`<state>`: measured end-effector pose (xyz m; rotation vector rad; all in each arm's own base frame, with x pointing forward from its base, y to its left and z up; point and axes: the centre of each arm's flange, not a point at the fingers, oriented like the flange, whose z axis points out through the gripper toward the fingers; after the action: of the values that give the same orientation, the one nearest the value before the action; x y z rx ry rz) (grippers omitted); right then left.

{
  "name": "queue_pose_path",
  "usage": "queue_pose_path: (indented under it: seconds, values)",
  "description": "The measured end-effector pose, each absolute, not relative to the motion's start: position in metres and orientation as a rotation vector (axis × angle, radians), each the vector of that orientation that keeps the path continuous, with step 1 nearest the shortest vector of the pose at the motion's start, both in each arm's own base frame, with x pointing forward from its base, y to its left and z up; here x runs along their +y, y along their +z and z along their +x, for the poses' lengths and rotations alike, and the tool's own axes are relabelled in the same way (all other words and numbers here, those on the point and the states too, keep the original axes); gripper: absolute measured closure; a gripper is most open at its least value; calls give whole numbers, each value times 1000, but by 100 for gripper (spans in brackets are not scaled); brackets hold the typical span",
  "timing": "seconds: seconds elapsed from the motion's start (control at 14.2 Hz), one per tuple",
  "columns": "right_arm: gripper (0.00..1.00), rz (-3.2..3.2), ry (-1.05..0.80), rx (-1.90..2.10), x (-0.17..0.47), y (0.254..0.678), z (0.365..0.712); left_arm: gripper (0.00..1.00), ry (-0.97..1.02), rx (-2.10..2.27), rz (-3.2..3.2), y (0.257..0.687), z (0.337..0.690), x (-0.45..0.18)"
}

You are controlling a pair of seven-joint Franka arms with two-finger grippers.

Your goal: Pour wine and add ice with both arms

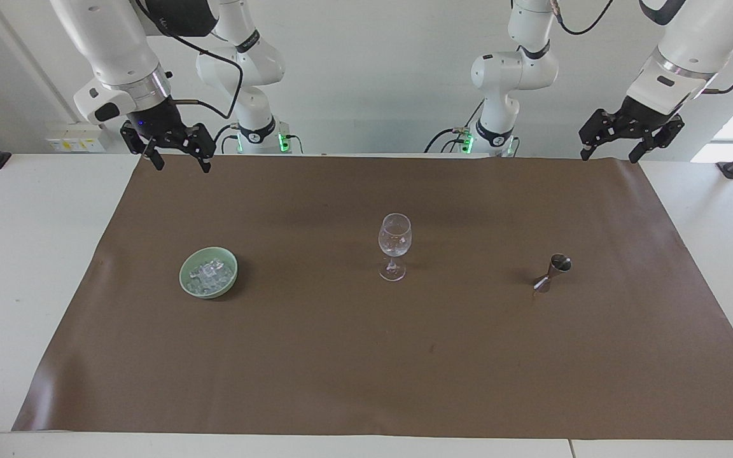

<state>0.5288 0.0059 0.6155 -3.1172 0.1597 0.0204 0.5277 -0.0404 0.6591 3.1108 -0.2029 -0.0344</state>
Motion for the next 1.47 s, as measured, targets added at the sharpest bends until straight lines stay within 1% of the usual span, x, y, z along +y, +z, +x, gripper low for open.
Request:
queue_pose_path:
  seconds: [0.42, 1.05, 1.26, 1.47]
  values:
    - [0, -3117, 20, 160, 6, 616, 529, 0, 40, -195, 3111, 663, 533, -38]
    - [0, -3117, 20, 160, 6, 616, 529, 0, 78, -201, 3101, 664, 536, -41]
    - [0, -3117, 20, 160, 6, 616, 529, 0, 95, -200, 3099, 662, 540, -42]
    - [0, -3117, 20, 160, 6, 616, 529, 0, 67, -200, 3099, 651, 540, -42]
